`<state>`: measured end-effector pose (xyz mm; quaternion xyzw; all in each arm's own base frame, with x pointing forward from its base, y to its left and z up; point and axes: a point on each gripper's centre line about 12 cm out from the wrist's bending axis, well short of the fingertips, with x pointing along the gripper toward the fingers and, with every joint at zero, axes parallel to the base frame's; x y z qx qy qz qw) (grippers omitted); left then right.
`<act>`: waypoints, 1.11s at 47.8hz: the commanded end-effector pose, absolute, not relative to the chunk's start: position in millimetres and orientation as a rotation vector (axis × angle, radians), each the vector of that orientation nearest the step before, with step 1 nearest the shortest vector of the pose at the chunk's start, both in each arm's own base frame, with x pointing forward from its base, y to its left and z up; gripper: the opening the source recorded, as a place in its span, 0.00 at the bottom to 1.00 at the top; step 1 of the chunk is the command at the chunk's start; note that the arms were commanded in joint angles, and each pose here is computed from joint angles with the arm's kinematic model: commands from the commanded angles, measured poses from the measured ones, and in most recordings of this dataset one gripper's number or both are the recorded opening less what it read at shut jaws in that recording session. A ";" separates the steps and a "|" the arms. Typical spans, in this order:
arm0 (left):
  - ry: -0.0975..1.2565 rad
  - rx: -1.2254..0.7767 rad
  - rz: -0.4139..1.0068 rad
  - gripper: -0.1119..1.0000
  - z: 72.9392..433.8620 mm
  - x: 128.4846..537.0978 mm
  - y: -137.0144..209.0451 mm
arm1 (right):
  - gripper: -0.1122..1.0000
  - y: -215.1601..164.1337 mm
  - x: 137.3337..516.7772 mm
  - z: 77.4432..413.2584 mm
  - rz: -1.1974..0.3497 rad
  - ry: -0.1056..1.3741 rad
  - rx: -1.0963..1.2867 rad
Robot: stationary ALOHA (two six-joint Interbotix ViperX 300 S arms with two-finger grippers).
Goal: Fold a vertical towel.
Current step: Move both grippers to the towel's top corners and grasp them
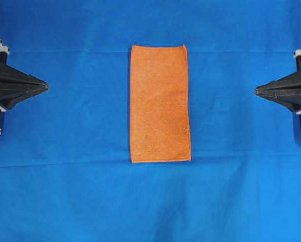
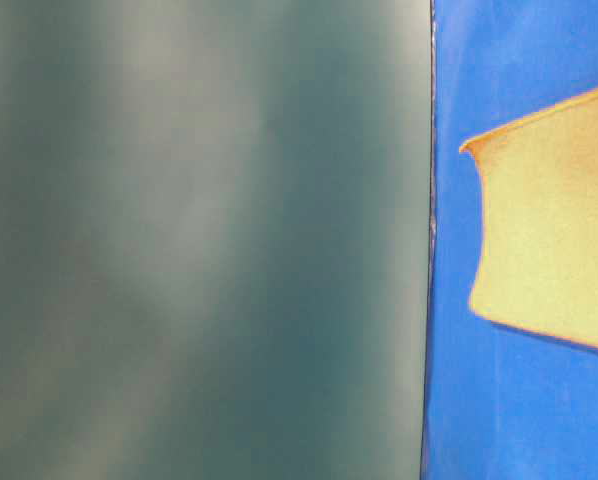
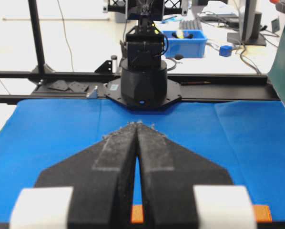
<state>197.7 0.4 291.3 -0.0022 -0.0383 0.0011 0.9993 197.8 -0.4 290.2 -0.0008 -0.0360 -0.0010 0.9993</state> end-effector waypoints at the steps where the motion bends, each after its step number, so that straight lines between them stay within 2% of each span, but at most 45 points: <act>1: -0.101 -0.040 0.011 0.10 305.1 206.3 2.0 | 0.10 -4.2 202.7 300.6 -0.021 -0.089 0.007; 13: -0.018 -0.051 0.095 0.10 290.1 240.2 21.5 | 0.10 -46.8 222.0 280.7 -0.218 0.102 0.114; 31: 0.174 -0.166 0.292 0.11 239.6 302.7 83.6 | 0.11 -115.6 272.1 223.7 -0.420 0.390 0.173; 33: 0.201 -0.171 0.315 0.16 230.6 310.0 92.8 | 0.12 -121.6 279.3 218.6 -0.428 0.416 0.177; 35: 0.224 -0.176 0.333 0.25 223.0 315.2 100.2 | 0.18 -127.7 286.5 213.2 -0.435 0.444 0.179; 42: 0.293 -0.190 0.380 0.65 198.4 335.1 122.9 | 0.57 -149.3 307.6 187.9 -0.460 0.548 0.191; 45: 0.319 -0.190 0.395 0.79 188.5 340.9 130.9 | 0.66 -156.4 313.7 176.3 -0.469 0.586 0.202; 47: 0.335 -0.193 0.406 0.82 181.8 343.9 136.3 | 0.66 -160.9 317.8 169.5 -0.474 0.602 0.207; 53: 0.390 -0.204 0.435 0.78 157.1 351.0 151.0 | 0.64 -169.8 328.0 151.8 -0.480 0.646 0.215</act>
